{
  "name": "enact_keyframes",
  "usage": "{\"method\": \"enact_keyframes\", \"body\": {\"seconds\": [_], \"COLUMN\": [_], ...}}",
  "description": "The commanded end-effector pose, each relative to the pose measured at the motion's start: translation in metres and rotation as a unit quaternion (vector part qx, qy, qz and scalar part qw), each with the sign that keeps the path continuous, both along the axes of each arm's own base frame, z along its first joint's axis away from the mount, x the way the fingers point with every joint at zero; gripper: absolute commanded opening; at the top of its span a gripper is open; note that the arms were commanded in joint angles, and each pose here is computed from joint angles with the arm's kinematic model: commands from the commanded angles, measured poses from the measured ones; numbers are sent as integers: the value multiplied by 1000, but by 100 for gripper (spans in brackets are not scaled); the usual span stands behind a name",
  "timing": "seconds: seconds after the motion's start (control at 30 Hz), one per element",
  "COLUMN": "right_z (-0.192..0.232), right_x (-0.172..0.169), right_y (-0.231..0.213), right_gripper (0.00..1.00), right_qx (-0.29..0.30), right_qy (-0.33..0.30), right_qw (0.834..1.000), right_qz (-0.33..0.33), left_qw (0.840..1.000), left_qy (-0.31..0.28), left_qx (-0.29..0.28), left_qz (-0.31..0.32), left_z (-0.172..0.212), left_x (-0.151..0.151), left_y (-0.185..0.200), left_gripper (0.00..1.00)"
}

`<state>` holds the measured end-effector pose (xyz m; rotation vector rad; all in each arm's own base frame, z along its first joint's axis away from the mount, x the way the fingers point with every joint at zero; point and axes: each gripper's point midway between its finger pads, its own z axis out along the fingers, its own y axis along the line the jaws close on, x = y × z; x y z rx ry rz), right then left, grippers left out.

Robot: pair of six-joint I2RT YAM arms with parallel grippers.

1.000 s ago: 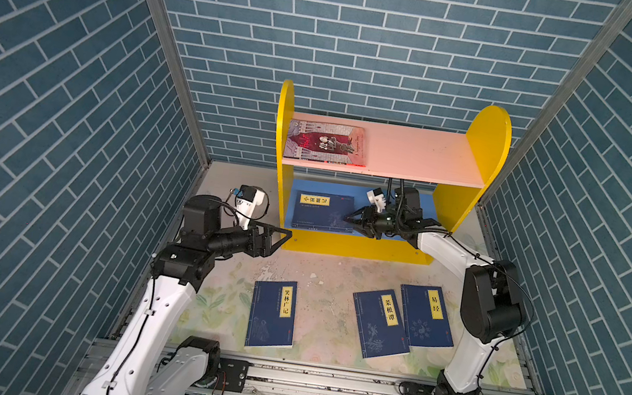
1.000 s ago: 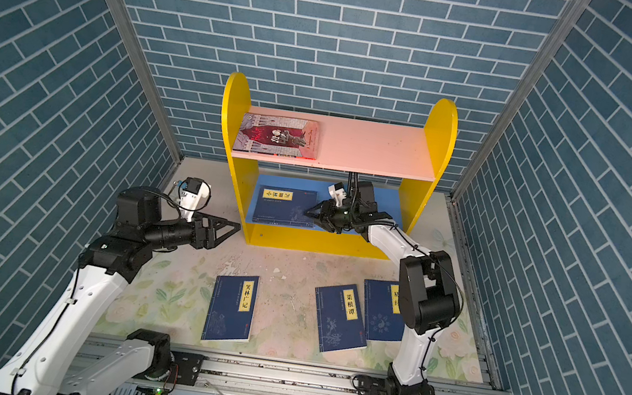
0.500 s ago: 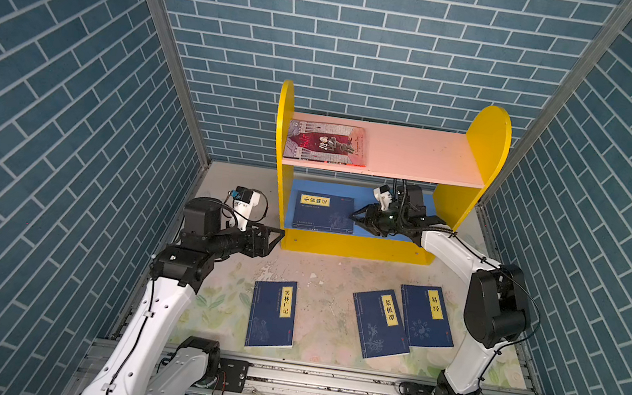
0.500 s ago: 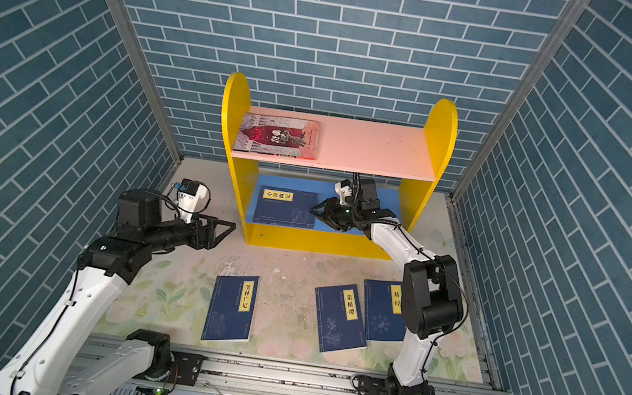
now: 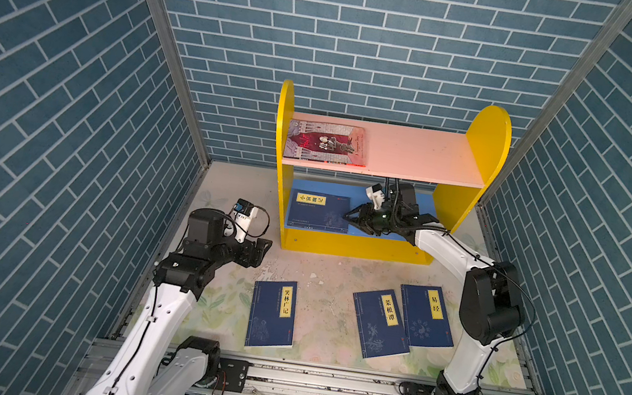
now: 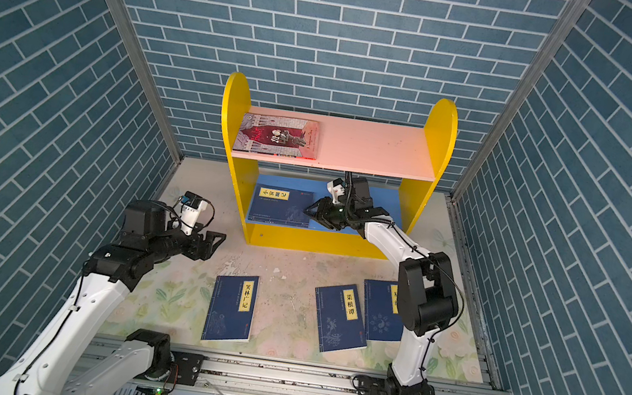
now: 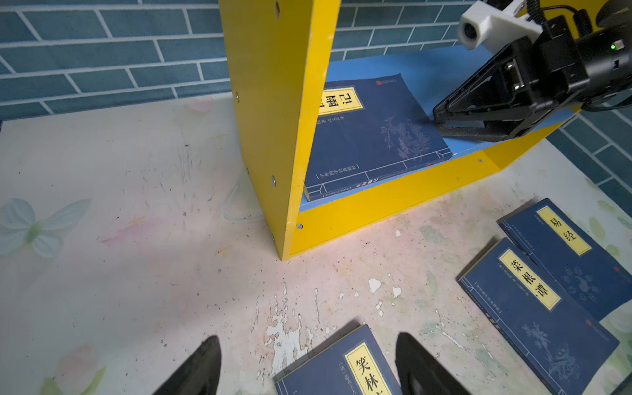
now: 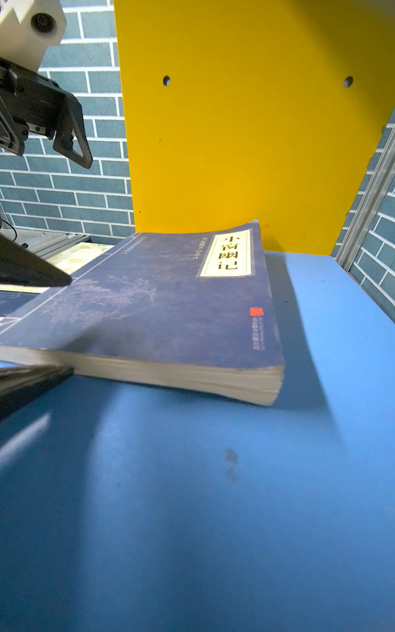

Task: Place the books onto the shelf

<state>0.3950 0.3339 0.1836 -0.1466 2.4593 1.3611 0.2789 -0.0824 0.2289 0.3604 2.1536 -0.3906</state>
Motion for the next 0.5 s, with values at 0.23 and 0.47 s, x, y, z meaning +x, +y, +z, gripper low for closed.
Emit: {"method": "enact_keyframes", "body": {"seconds": [0.23,0.47], "right_z": [2,-3], "right_x": [16,32], "right_y": [-2,-3], "right_gripper": [40,42], "right_qx": [-45,-80], "right_qy": [-32,-40], "right_qw": [998,996], "right_qz": [-9,-10], "left_qw": [1000,1000], "left_qy": [-13,-7], "left_qx": [5,-3], "left_qz": [-9,-17], "left_z": [-1,-1], "left_x": [0,-3], "left_y": [0,-4], "left_gripper": [81,81]}}
